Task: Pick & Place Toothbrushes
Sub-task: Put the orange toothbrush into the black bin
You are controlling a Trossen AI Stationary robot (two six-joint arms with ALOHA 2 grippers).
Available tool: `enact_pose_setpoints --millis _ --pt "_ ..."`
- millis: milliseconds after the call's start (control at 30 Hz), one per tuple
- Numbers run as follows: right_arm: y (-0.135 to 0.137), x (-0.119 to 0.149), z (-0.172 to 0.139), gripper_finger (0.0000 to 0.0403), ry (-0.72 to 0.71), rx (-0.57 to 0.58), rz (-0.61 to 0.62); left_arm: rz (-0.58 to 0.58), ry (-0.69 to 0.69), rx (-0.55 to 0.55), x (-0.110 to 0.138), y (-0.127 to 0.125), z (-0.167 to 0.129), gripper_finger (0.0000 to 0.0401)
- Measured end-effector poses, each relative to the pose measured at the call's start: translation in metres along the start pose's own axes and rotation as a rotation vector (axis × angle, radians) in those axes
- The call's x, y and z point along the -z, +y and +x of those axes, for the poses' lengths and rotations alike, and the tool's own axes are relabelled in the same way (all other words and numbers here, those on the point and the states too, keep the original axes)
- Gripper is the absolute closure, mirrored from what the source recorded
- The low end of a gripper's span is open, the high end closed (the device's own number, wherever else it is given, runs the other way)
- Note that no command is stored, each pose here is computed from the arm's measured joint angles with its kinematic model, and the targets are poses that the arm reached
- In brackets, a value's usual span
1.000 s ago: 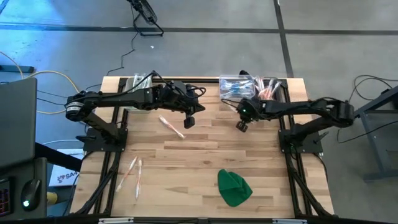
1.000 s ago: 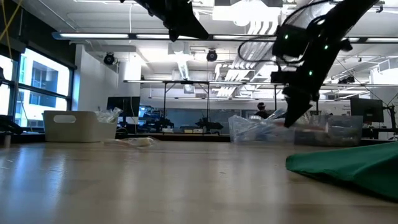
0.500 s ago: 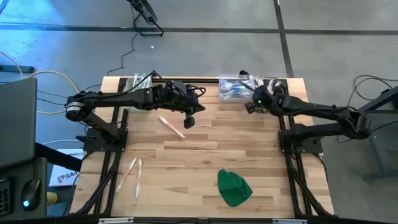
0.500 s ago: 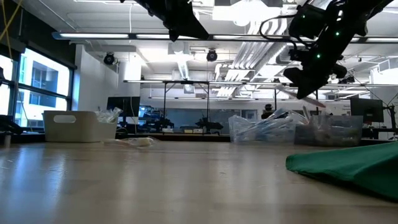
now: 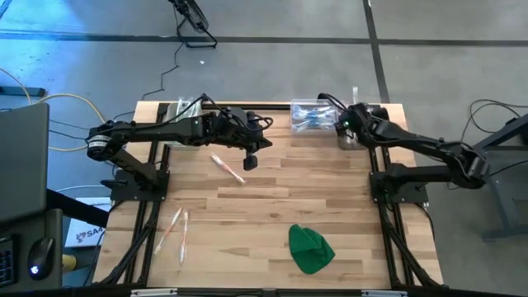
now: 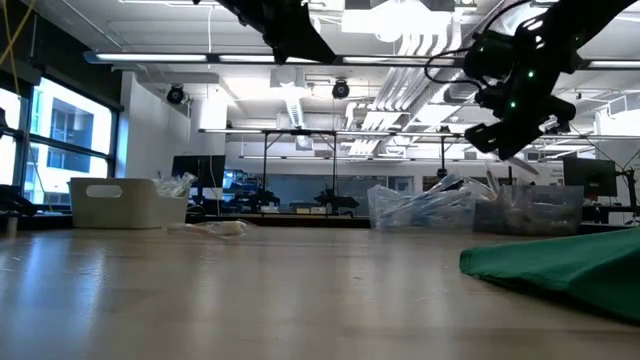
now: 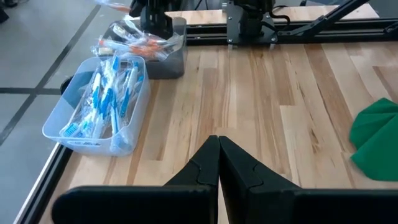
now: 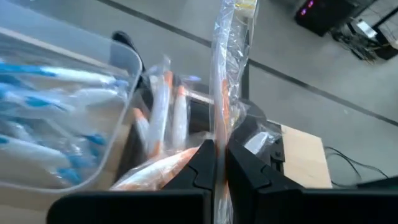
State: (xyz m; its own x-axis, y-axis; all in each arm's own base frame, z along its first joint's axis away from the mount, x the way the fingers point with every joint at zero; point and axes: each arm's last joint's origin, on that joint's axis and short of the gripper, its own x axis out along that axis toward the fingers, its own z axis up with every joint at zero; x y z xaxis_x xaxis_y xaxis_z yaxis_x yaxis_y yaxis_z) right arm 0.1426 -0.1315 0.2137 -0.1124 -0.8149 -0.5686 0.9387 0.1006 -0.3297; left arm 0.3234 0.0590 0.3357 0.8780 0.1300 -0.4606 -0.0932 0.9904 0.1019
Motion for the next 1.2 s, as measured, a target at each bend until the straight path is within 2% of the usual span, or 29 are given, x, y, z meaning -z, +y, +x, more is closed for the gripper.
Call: enact_pose_setpoints --millis 333,533,733,1033,1200 --pt "0.01 0.01 0.034 0.039 0.128 0.113 -0.079 -0.007 0.083 0.011 0.008 -0.001 0.0 0.0401" --pt "0.013 0.016 0.046 0.0388 0.175 0.152 -0.114 -0.061 0.141 -0.006 0.014 -0.002 0.0 0.0401" --pt "0.013 0.018 0.052 0.0335 0.198 0.165 -0.114 -0.075 0.213 -0.13 0.035 0.0 0.004 0.0401" --pt "0.013 0.018 0.051 0.0239 0.196 0.168 -0.151 -0.131 0.275 -0.137 0.058 -0.004 0.007 0.0401" --pt "0.015 0.016 0.044 0.0211 0.162 0.165 -0.181 -0.132 0.289 -0.166 0.068 -0.014 0.004 0.0401"
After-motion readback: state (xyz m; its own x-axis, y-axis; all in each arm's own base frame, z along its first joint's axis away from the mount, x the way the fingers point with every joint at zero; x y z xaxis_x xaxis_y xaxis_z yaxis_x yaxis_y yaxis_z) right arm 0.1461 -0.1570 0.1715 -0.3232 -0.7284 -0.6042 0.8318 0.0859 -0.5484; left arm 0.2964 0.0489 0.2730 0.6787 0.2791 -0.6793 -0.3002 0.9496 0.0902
